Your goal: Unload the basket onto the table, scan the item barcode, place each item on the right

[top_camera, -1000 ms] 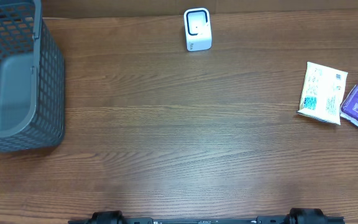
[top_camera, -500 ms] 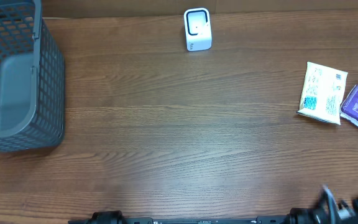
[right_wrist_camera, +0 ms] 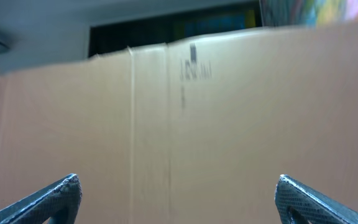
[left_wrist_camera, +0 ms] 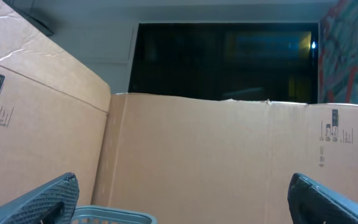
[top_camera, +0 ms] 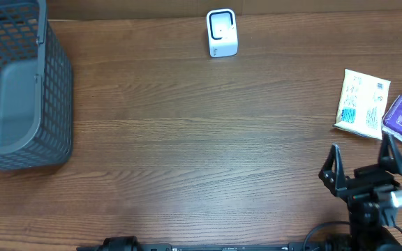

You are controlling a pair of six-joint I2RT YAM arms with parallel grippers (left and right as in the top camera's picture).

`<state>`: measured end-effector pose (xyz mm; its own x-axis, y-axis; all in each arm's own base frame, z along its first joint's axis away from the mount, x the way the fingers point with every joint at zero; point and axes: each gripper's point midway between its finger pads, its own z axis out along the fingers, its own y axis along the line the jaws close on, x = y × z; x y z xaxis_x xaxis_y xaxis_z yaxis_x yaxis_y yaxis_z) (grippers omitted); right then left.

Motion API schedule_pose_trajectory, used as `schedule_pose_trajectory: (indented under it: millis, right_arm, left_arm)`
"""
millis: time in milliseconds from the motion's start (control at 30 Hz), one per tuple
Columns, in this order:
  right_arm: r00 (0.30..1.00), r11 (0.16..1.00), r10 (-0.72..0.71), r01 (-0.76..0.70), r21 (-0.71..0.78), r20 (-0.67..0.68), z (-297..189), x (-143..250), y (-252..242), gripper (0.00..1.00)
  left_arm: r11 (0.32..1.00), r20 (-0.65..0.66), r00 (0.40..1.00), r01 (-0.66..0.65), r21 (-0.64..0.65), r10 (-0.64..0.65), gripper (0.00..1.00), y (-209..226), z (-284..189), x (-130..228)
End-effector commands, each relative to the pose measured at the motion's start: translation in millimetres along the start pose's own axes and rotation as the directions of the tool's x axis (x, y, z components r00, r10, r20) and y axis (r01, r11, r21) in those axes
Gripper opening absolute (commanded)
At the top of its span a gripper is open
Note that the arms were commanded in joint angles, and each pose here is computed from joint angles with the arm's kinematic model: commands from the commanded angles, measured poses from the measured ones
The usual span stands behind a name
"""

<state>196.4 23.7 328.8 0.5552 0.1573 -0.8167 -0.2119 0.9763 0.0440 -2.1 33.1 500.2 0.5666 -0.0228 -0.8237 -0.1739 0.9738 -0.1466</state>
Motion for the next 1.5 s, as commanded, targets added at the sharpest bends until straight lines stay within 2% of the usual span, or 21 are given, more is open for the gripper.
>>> schedule_pose_trajectory:
  millis: [0,233,433,700,1233,1467]
  right_arm:
    - [1.000,0.999,0.008,-0.006,0.051,-0.024,-4,15,-10,1.00]
    - [0.973,0.990,0.050,-0.018,0.142,-0.223,-13,68,-27,1.00]
    - [0.901,0.979,0.099,-0.013,0.201,-0.423,-32,119,-36,1.00]
    - [0.835,0.962,0.131,0.022,0.272,-0.534,-52,148,-48,1.00]
    - [0.820,0.961,0.138,0.025,0.275,-0.556,-56,153,-48,1.00]
    - [0.819,0.961,0.138,0.025,0.275,-0.556,-56,154,-48,1.00]
  left_arm:
    - [1.000,-0.004,1.000,0.006,0.007,-0.006,1.00,-2,0,3]
    - [1.000,-0.016,1.000,0.004,0.006,-0.003,1.00,-2,2,8]
    - [1.000,-0.034,0.999,0.001,0.005,0.000,1.00,-2,5,15]
    - [1.000,-0.034,0.999,0.001,0.005,0.000,1.00,-2,5,15]
    - [1.000,-0.033,0.999,0.000,-0.001,0.000,1.00,-1,6,16]
    - [1.000,-0.089,0.996,0.017,0.005,-0.016,1.00,-3,15,41]
